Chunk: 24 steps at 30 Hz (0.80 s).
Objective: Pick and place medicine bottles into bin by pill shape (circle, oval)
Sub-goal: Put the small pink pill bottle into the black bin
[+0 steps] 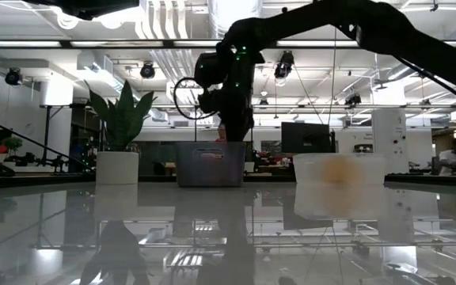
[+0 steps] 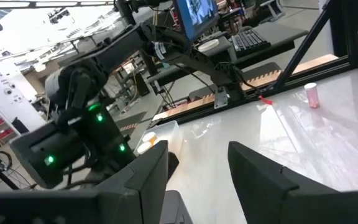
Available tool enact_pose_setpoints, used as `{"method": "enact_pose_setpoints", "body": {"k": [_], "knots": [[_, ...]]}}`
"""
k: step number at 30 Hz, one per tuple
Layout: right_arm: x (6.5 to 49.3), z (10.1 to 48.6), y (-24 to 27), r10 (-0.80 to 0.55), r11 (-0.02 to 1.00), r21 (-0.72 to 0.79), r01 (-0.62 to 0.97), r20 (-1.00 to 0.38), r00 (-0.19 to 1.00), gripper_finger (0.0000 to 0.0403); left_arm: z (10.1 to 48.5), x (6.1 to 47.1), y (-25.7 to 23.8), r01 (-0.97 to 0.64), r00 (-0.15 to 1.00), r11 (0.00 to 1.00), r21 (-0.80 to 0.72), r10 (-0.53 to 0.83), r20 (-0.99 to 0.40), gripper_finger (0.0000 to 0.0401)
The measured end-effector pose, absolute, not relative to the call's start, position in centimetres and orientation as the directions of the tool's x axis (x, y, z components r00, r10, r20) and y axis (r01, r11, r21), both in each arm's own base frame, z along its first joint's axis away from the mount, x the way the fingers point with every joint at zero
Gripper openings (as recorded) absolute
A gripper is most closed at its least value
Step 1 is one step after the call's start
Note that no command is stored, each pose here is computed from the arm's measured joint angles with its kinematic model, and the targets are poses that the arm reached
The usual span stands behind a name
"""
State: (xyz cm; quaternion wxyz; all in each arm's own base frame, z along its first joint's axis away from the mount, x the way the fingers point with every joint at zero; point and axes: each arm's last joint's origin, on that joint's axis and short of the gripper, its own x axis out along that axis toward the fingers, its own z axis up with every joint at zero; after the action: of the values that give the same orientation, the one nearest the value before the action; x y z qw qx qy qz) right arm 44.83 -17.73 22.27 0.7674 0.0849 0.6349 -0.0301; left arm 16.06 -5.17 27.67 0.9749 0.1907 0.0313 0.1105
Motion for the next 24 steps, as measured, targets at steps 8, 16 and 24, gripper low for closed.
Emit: {"method": "enact_pose_setpoints", "body": {"k": [8, 16, 24], "knots": [[45.3, 21.0, -17.9, 0.064, 0.986, 0.091, 0.142, -0.98, 0.187, 0.0107, 27.7, 16.1, -5.2, -0.203, 0.974, 0.902, 0.38, 0.227, -0.019, 0.0153], [45.6, 20.7, -18.0, 0.059, 0.987, 0.087, 0.135, -0.978, 0.2, 0.0107, 27.7, 16.1, -5.2, -0.204, 0.973, 0.902, 0.381, 0.228, -0.019, 0.0153], [45.7, 20.7, -18.1, 0.054, 0.987, 0.085, 0.139, -0.976, 0.212, 0.0107, 27.7, 16.1, -5.2, -0.204, 0.973, 0.901, 0.382, 0.228, -0.019, 0.0153]]}}
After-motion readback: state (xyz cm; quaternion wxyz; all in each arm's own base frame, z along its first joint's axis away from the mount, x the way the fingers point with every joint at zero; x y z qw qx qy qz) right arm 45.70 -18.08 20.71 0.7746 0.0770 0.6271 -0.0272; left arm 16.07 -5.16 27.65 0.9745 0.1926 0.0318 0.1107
